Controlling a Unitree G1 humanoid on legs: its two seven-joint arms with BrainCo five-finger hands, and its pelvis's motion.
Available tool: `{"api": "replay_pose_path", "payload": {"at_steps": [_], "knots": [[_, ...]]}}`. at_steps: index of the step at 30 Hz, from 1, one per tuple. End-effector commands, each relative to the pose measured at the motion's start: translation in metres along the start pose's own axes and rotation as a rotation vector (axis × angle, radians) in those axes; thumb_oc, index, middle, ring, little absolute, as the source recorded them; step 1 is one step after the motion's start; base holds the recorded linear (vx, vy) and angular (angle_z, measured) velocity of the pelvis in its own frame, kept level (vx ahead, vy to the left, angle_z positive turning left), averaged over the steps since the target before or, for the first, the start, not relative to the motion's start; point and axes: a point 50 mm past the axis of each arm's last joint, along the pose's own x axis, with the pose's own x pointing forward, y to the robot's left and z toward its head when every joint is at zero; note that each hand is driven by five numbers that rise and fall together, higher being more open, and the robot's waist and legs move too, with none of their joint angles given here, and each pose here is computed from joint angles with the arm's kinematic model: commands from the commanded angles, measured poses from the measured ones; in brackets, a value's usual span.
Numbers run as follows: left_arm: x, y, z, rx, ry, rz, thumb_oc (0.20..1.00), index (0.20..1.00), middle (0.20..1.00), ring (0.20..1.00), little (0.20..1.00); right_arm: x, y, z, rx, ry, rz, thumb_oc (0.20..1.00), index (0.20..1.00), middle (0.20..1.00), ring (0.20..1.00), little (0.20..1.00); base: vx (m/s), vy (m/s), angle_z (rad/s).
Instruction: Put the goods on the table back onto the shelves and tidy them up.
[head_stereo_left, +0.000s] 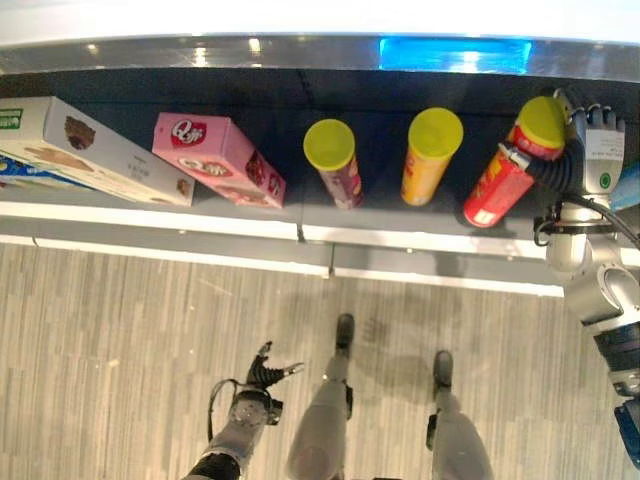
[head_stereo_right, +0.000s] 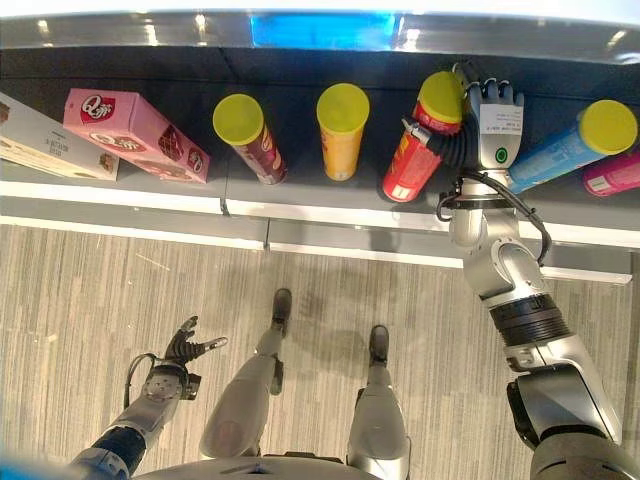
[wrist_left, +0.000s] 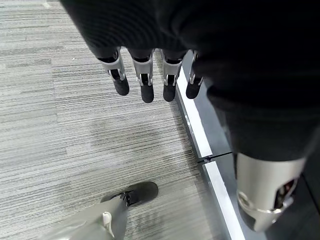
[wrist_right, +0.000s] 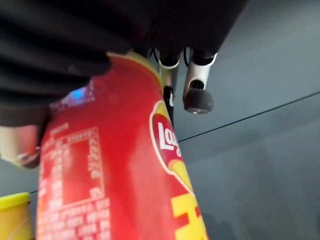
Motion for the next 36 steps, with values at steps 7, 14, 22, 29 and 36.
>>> {"api": "replay_pose_path", "payload": {"at_steps": [7, 14, 22, 29, 36], "knots": [[0.006, 0.002, 0.007, -0.018, -0.009, 0.027, 1.000, 1.000, 1.000, 1.000, 1.000, 0.031, -0.055, 0.003, -0.032, -0.060, -0.363, 0.200, 0.200, 0.200, 0.200, 0.200, -0.01, 0.008, 0.03], [0.008, 0.002, 0.009, -0.035, -0.009, 0.034, 1.000, 1.000, 1.000, 1.000, 1.000, 0.028, -0.061, -0.005, -0.044, -0.022, -0.402, 0.200, 0.200, 0.200, 0.200, 0.200, -0.03, 0.019, -0.01], [0.011, 0.004, 0.014, -0.045, -0.013, 0.052, 1.000, 1.000, 1.000, 1.000, 1.000, 0.026, -0.051, -0.003, -0.025, -0.016, -0.365, 0.200, 0.200, 0.200, 0.200, 0.200, 0.00, 0.000, 0.00], [0.010, 0.004, 0.010, -0.052, -0.003, 0.052, 1.000, 1.000, 1.000, 1.000, 1.000, 0.028, -0.054, -0.008, -0.057, -0.011, -0.382, 0.200, 0.200, 0.200, 0.200, 0.200, -0.01, 0.002, -0.05], [0.012, 0.004, 0.014, -0.073, -0.003, 0.056, 1.000, 1.000, 1.000, 1.000, 1.000, 0.030, -0.065, -0.005, -0.055, -0.028, -0.422, 0.200, 0.200, 0.200, 0.200, 0.200, 0.00, 0.000, 0.00]]}}
